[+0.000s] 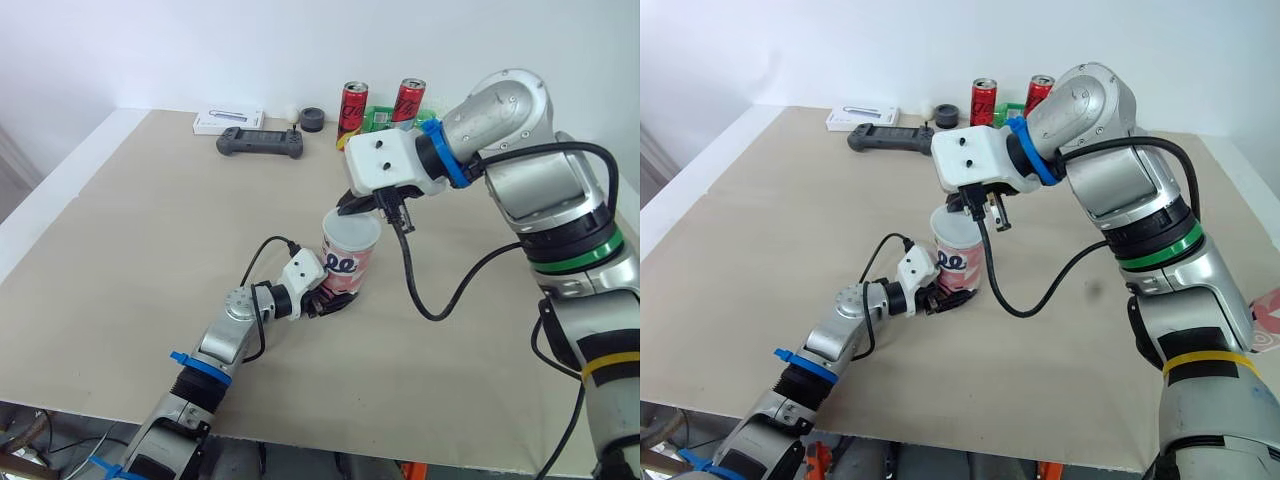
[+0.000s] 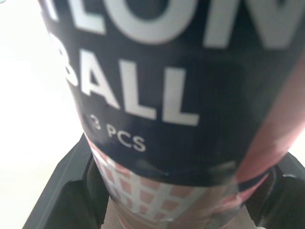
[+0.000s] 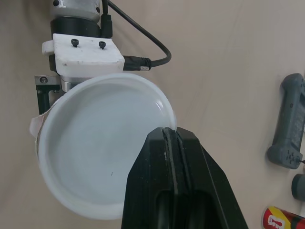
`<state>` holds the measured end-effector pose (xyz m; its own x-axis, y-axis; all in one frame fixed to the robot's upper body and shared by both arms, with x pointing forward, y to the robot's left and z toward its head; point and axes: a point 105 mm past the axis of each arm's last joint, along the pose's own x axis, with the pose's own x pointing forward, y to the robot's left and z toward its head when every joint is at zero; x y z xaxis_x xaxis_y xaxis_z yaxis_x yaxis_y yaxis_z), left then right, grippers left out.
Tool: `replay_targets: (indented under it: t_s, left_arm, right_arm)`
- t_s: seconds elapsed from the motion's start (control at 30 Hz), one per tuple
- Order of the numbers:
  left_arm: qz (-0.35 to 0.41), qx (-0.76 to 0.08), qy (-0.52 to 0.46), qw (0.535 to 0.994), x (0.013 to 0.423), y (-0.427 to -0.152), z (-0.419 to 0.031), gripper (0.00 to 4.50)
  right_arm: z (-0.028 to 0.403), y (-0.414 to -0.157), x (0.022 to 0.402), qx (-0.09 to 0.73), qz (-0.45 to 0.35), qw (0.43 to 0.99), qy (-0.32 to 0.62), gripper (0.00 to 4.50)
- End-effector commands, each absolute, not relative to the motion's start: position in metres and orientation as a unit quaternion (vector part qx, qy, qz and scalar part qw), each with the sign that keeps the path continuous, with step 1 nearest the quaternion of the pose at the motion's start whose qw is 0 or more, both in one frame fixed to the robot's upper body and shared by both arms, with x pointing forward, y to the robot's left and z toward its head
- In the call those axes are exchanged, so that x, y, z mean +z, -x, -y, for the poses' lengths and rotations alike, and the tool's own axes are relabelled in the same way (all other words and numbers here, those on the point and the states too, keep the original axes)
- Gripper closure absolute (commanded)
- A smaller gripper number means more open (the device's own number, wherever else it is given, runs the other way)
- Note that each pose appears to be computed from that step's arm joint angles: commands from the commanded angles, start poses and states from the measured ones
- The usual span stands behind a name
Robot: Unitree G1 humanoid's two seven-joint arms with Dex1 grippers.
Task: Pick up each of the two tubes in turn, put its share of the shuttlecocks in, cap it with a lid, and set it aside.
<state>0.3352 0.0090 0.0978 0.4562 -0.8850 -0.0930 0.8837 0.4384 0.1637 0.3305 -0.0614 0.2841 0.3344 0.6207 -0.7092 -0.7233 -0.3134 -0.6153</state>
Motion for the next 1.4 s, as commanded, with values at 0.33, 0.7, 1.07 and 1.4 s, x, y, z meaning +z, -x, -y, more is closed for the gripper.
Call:
replay_targets:
  t_s: [0.33, 0.7, 1.07, 1.4]
  left_arm:
    - [-0.007, -0.517, -0.100, 0.850, 0.093, -0.334, -0.011, 1.45]
    - [-0.007, -0.519, -0.102, 0.849, 0.094, -0.334, -0.012, 1.45]
    - [-0.005, -0.523, -0.104, 0.846, 0.095, -0.335, -0.011, 1.45]
    - [-0.006, -0.522, -0.104, 0.847, 0.094, -0.334, -0.012, 1.45]
  right_arm:
    - [0.063, -0.332, 0.298, 0.554, -0.023, 0.587, 0.590, 4.46]
    - [0.059, -0.321, 0.311, 0.546, 0.006, 0.586, 0.599, 4.46]
    - [0.057, -0.318, 0.314, 0.547, 0.015, 0.589, 0.595, 4.46]
    - [0.056, -0.312, 0.309, 0.557, 0.012, 0.578, 0.596, 4.46]
